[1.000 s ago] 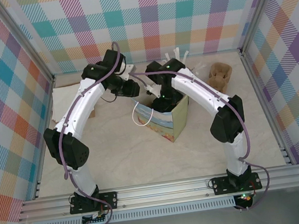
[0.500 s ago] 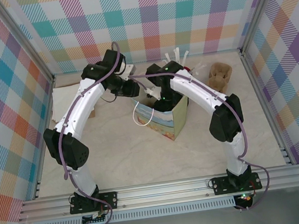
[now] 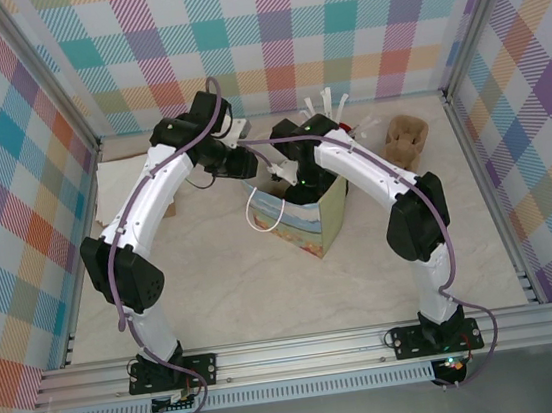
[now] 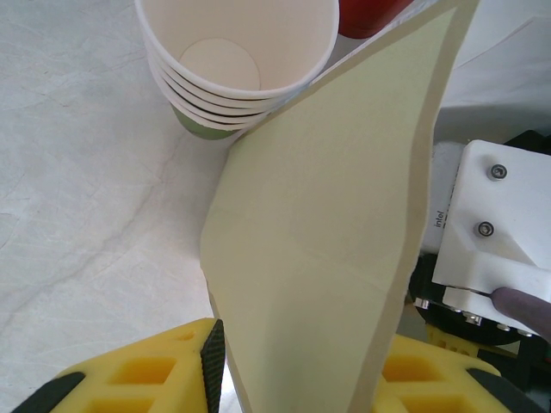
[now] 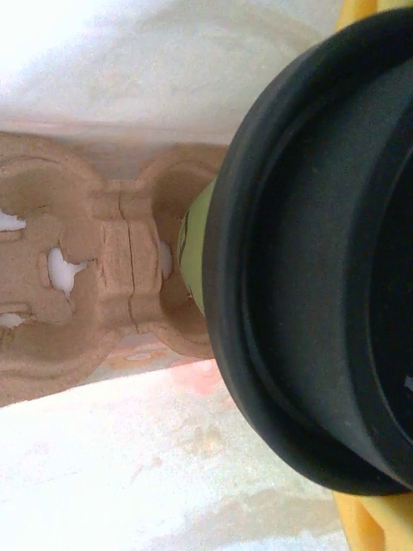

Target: Pack the takeout coffee

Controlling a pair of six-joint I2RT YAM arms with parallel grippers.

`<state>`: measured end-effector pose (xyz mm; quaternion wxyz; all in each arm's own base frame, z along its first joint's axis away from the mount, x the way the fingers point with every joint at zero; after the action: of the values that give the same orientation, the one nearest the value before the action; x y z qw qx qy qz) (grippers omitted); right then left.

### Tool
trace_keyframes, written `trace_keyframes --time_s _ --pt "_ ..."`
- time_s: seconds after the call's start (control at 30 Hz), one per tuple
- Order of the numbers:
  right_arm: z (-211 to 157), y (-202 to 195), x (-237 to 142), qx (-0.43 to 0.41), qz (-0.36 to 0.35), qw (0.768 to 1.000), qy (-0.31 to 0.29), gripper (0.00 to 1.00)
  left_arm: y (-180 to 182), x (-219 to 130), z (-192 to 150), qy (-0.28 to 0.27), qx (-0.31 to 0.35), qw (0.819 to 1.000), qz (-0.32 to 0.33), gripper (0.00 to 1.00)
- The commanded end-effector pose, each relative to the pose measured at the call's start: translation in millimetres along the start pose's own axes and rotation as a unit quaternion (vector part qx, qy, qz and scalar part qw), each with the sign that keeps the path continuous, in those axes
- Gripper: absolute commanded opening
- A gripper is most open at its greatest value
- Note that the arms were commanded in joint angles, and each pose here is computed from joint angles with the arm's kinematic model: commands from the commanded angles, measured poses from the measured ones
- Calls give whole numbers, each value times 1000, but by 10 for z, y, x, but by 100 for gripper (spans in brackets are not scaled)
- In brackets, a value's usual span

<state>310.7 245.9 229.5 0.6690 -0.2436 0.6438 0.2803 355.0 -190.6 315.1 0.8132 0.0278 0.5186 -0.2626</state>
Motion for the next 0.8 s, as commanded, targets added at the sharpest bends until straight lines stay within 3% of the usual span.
trace_keyframes --time_s 0.0,0.77 --pt "-5 -23 74 -3 8 1000 11 83 28 -113 -9 -11 -11 1000 3 36" --pt "2 -37 69 -4 0 1000 8 83 38 -99 0 -10 -12 1000 6 37"
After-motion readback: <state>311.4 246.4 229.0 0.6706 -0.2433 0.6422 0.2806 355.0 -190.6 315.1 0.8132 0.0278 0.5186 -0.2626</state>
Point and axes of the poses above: each hand's point on the last joint's axis, 136 mm out from that joint toward the fingers, its own x axis out along the fingers, its own y axis along the line the jaws close on, z = x × y, the point moved 8 cm from there along -x, back along the fingers, and after that the axes turned 4 degrees about x, right-handed, at the moved point
